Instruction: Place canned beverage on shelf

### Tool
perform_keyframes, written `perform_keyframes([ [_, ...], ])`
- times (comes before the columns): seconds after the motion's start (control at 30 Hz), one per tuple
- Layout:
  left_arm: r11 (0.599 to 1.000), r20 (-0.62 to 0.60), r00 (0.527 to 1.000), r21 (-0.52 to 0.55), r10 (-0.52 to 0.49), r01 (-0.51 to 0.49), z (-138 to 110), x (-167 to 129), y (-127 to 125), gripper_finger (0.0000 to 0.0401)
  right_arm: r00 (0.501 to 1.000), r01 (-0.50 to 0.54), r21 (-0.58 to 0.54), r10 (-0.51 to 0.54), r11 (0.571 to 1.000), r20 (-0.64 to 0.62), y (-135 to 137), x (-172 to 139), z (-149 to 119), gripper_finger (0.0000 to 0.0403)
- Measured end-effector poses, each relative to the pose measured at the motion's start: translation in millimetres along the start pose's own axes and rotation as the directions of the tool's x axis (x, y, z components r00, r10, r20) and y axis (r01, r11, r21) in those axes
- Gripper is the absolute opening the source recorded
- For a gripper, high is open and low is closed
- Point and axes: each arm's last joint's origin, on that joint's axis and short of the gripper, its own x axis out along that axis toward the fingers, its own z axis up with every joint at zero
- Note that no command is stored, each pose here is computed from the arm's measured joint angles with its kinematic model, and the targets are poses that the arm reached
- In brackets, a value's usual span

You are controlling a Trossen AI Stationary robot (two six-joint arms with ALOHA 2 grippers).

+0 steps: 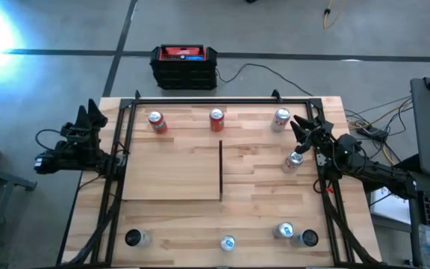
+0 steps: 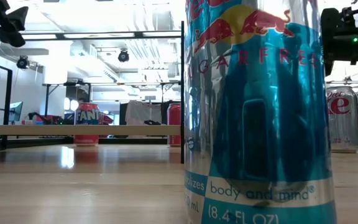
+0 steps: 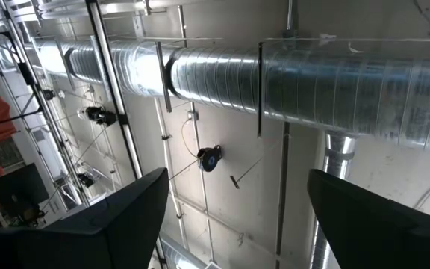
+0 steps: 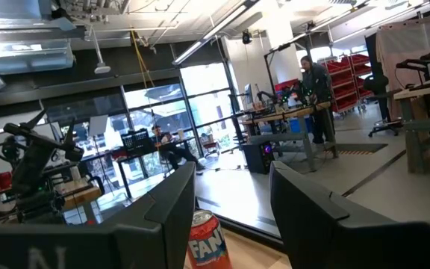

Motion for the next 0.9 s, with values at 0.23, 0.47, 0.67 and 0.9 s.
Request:
perform_keyframes([
  [0.23,1.0,0.0,1.0,0.0,0.0,0.0,0,0,0,0.0304,1.0,0.0,0.0,0.0,1.0,0.0,0,0,0,0.0157],
  [0.47,1.0,-0.002,1.0,0.018,0.002,-0.002,0,0,0,0.0304,1.0,0.0,0.0,0.0,1.0,0.001,0,0,0,0.0157],
  [0.67,0.991,-0.171,0.985,0.132,0.02,0.003,-20,-2,2,0.0304,1.0,-0.001,0.0,0.001,1.0,0.001,0,0,0,0.0157],
  [0.9,0.966,-0.414,0.906,0.258,0.084,0.028,-48,-11,10,0.0304,1.0,0.0,0.0,0.0,1.0,0.0,0,0,0,0.0157],
])
